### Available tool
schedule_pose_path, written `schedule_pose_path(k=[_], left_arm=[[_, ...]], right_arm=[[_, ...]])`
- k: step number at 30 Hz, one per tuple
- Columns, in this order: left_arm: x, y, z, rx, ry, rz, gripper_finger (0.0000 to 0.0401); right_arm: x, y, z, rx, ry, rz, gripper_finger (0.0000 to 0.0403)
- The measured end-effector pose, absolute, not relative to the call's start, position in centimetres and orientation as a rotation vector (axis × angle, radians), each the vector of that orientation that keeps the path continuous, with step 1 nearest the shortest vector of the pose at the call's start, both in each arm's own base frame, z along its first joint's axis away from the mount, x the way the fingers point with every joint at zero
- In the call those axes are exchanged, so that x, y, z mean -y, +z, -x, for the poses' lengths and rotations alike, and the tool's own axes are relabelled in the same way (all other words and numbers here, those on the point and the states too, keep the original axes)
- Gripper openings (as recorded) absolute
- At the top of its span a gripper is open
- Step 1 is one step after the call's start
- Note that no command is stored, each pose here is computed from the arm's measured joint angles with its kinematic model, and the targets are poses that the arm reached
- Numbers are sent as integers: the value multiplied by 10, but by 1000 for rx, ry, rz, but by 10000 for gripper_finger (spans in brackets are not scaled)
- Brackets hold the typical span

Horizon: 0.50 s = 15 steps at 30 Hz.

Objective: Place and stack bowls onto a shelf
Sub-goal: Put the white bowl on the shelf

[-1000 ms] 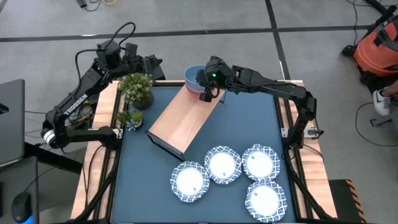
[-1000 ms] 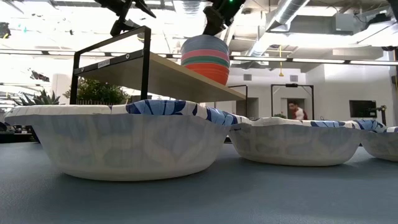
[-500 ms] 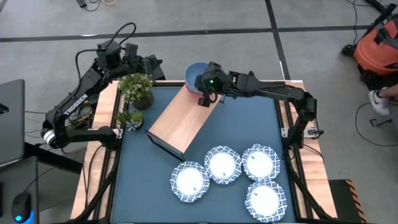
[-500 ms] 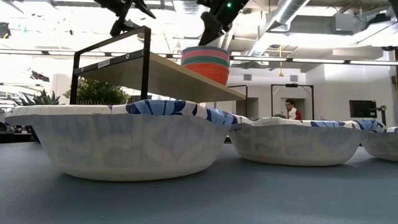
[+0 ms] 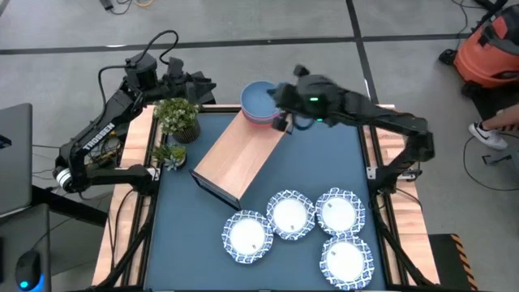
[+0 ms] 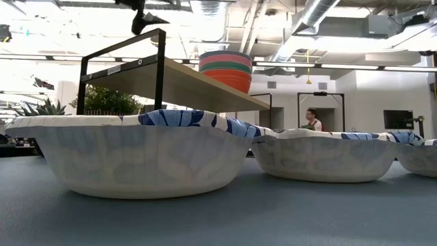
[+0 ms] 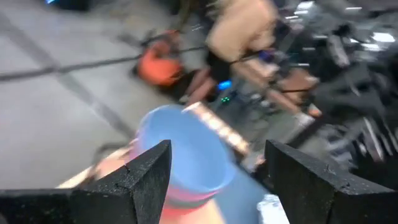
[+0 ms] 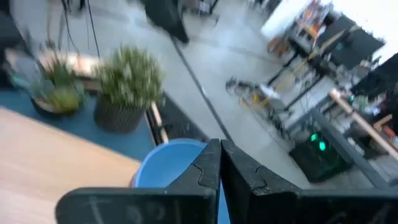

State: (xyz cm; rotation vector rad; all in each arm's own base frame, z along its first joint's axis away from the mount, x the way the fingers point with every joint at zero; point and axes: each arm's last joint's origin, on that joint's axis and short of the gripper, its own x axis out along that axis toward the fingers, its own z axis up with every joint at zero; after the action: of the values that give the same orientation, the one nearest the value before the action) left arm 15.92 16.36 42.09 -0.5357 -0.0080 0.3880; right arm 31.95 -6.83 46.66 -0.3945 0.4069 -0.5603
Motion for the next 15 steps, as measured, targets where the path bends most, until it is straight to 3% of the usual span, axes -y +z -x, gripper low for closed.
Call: schedule_pose_path(k=[8,15], left_arm=[[-143,463,-171,341,165,311,243],[-125,480,-172,504,147,170,243]], right_arm=[[45,513,-258,-221,-548,352,31],[31,527,-233,-174,-505,403,28]])
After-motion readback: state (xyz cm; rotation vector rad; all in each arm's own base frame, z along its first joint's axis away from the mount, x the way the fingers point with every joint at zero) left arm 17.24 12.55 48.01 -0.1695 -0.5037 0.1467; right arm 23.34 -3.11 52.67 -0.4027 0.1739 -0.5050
